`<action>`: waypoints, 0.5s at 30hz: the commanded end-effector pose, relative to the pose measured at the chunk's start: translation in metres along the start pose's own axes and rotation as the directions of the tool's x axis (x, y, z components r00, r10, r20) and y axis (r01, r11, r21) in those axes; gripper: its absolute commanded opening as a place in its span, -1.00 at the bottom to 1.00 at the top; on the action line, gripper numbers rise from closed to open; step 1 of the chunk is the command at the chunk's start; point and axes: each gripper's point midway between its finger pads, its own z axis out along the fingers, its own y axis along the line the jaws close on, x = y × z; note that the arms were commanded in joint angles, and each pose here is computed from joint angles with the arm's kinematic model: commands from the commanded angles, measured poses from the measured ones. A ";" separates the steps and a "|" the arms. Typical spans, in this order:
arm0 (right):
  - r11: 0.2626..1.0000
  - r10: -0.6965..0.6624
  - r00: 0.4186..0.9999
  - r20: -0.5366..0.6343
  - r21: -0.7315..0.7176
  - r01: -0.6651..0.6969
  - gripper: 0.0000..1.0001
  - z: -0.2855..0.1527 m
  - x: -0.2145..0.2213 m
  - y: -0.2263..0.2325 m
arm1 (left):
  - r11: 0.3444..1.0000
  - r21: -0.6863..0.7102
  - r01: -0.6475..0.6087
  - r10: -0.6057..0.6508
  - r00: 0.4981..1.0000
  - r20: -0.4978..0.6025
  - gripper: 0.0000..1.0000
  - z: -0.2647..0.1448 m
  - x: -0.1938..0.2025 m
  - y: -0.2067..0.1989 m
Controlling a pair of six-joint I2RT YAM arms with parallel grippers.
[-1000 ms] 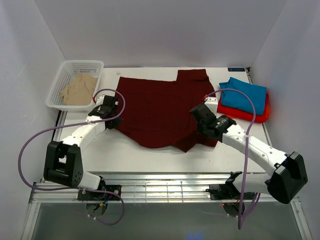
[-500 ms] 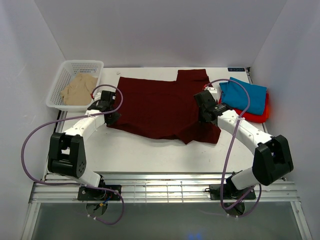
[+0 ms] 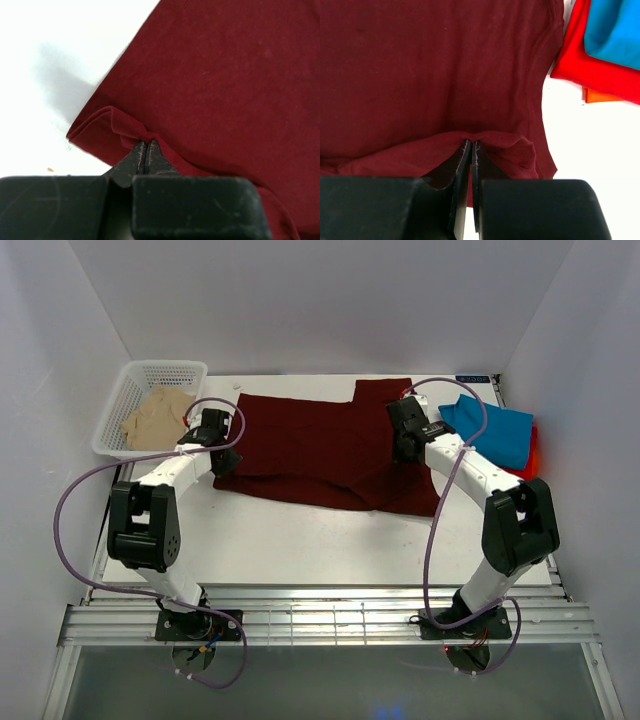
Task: Fold and stack the t-shirts
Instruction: Fold the tshirt
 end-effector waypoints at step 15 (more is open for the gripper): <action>0.997 0.032 0.999 0.030 0.072 -0.034 -0.83 0.027 -0.031 -0.018 | 0.999 0.045 -0.006 0.003 0.998 0.067 -0.79 0.021 -0.034 -0.020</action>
